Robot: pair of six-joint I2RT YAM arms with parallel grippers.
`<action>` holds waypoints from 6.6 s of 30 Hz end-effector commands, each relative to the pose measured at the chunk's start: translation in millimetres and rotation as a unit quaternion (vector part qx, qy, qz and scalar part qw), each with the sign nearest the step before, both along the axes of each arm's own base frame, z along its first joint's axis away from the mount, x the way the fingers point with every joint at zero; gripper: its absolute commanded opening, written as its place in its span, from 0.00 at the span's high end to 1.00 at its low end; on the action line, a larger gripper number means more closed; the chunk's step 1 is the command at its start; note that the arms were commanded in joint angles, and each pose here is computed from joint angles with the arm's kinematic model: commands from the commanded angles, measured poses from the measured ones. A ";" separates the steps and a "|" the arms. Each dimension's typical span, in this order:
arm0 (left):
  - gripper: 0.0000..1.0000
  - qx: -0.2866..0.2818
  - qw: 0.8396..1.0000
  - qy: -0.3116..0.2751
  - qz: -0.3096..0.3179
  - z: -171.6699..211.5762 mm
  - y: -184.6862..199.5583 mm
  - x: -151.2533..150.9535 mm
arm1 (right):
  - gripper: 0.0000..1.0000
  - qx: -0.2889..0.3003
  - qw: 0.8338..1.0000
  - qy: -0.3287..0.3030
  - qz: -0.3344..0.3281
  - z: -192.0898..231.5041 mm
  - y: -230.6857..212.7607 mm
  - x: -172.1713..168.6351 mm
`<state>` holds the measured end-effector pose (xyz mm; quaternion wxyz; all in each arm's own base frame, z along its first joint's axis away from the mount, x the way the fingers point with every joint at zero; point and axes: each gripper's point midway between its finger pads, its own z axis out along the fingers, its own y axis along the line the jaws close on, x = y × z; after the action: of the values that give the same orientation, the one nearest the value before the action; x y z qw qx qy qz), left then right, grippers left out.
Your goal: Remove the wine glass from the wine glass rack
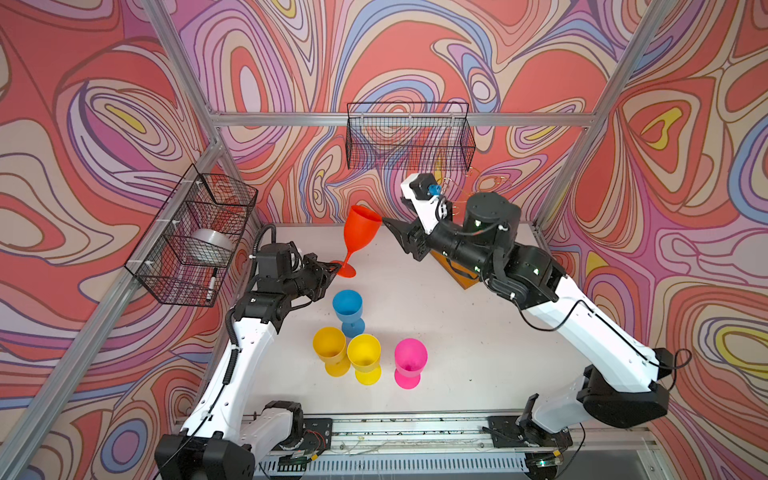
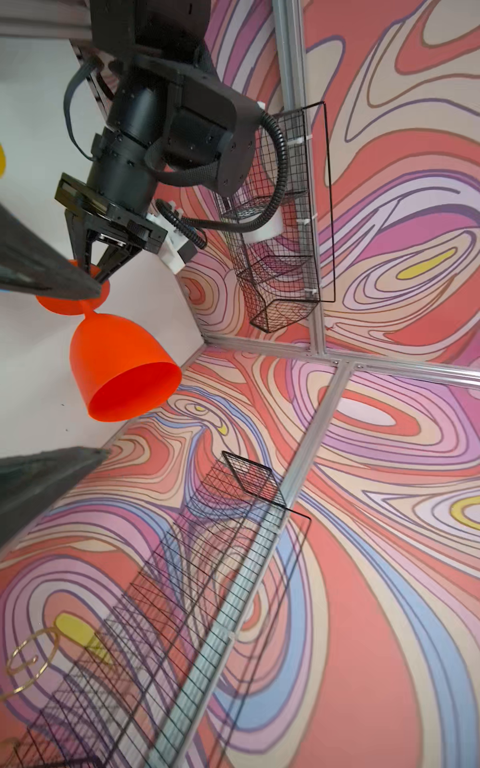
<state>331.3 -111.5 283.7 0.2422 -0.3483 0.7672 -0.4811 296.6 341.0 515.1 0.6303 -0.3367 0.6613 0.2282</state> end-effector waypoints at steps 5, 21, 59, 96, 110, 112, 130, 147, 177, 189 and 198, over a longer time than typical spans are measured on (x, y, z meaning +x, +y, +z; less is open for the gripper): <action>1.00 0.058 0.990 -0.108 -0.065 31.8 -4.4 5.0 | 0.43 0.003 0.977 0.209 0.050 -46.4 9.8 3.0; 1.00 0.173 0.954 -0.217 -0.115 64.6 -3.7 24.4 | 0.49 0.007 0.963 0.258 0.079 -59.3 13.1 4.0; 0.12 0.289 0.936 -0.181 -0.081 40.4 27.0 32.6 | 1.00 -0.025 0.968 0.249 0.016 -106.1 16.2 37.2; 0.00 0.402 0.911 -0.055 -0.066 -67.0 78.3 63.5 | 1.00 -0.277 0.899 0.330 -0.074 -334.6 43.2 -33.6; 0.00 0.397 0.913 -0.070 -0.062 -59.8 79.0 60.5 | 0.72 -0.290 0.904 0.307 -0.063 -331.3 54.1 -45.3; 0.00 0.395 0.913 -0.081 -0.060 -55.2 77.6 59.4 | 0.55 -0.276 0.912 0.298 -0.054 -313.7 55.1 -46.3; 0.00 0.383 0.893 -0.233 -0.030 -8.7 64.5 43.1 | 0.08 -0.031 0.986 0.046 -0.156 -77.3 -28.8 -22.4; 0.00 0.442 0.863 -0.241 0.032 -5.4 90.5 35.2 | 0.03 0.001 0.947 0.153 -0.284 -222.7 -145.5 1.0; 0.00 0.640 0.757 -0.062 0.113 -128.5 164.3 39.4 | 0.01 0.031 0.835 0.127 -0.535 -380.9 -351.8 90.2; 0.00 0.652 0.749 -0.111 0.046 -182.2 143.7 54.6 | 0.02 0.076 0.829 0.118 -0.541 -399.5 -389.9 111.7; 0.00 0.615 0.767 -0.164 0.077 -182.0 150.2 58.2 | 0.02 0.074 0.839 0.110 -0.528 -408.5 -390.9 120.2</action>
<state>382.4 35.4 89.1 0.5107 -0.0921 0.8501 0.0897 407.4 -53.2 91.9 0.5782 0.1501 0.7994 -0.0640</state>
